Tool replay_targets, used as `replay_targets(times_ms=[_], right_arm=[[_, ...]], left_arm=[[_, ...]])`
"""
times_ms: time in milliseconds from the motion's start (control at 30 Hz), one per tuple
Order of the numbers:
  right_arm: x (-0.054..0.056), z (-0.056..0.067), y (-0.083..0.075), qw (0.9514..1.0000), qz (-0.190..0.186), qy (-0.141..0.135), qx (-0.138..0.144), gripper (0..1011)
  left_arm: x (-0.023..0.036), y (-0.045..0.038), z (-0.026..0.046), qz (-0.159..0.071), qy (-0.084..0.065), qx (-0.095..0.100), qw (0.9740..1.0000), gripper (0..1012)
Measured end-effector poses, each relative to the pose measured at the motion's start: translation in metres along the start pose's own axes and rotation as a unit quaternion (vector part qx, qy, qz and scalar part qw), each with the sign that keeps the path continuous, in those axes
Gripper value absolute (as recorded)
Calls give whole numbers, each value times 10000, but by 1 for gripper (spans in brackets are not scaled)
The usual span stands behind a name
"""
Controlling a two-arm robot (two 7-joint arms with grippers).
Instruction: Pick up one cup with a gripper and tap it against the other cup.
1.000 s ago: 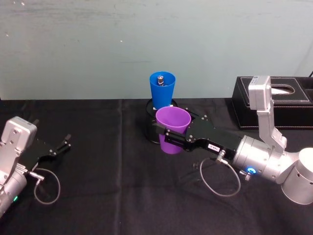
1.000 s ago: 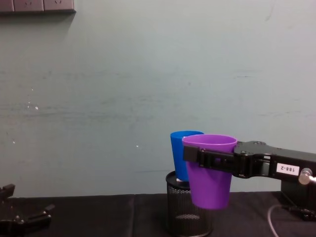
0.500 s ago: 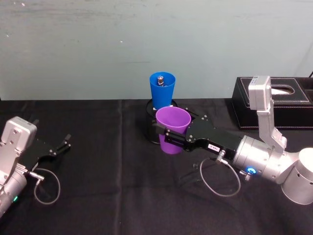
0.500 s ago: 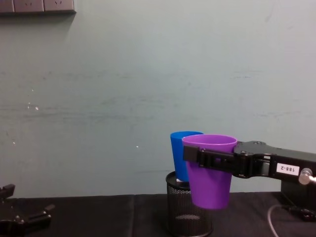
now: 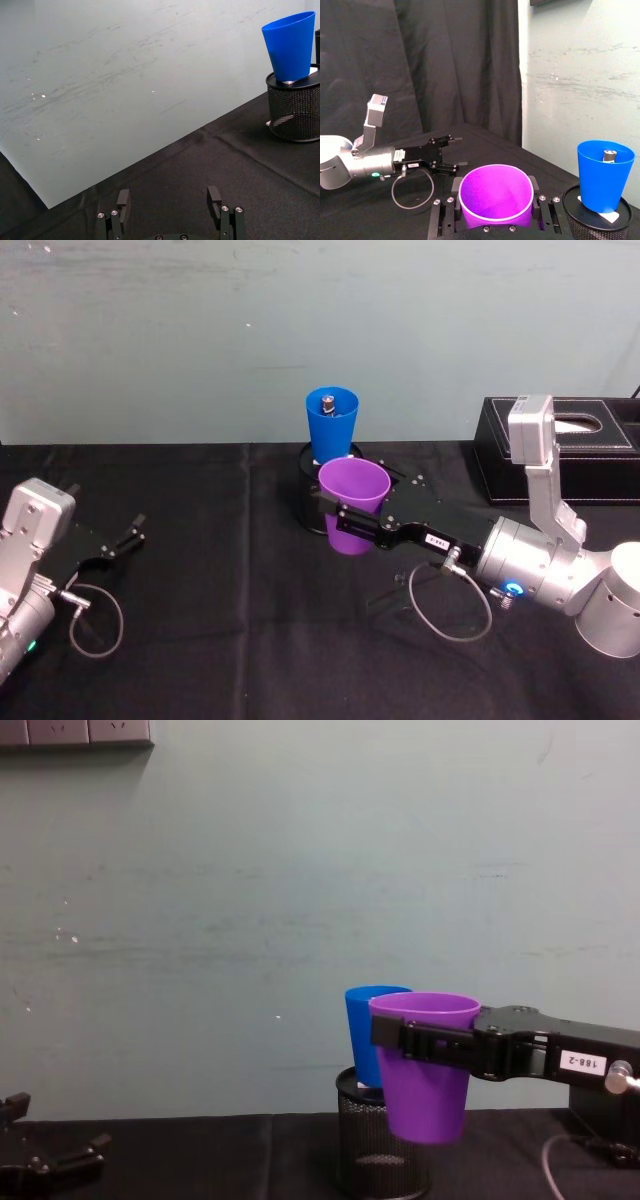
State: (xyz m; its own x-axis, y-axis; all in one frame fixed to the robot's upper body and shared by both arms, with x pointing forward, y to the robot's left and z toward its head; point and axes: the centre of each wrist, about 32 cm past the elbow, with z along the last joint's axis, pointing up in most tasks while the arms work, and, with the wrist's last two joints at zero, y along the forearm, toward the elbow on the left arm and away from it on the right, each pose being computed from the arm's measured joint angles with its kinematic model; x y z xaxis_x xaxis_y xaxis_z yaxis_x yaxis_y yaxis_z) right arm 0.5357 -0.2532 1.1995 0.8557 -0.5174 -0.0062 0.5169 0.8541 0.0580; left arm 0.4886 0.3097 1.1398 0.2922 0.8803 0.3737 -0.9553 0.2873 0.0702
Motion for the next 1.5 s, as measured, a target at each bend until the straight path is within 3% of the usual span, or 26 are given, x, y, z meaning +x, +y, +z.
replay_targets(times_ms=[1500], right_arm=[[0,0,0,10000,0,0,0,754]], left_arm=[[0,0,0,0,0,0,10000,1000]])
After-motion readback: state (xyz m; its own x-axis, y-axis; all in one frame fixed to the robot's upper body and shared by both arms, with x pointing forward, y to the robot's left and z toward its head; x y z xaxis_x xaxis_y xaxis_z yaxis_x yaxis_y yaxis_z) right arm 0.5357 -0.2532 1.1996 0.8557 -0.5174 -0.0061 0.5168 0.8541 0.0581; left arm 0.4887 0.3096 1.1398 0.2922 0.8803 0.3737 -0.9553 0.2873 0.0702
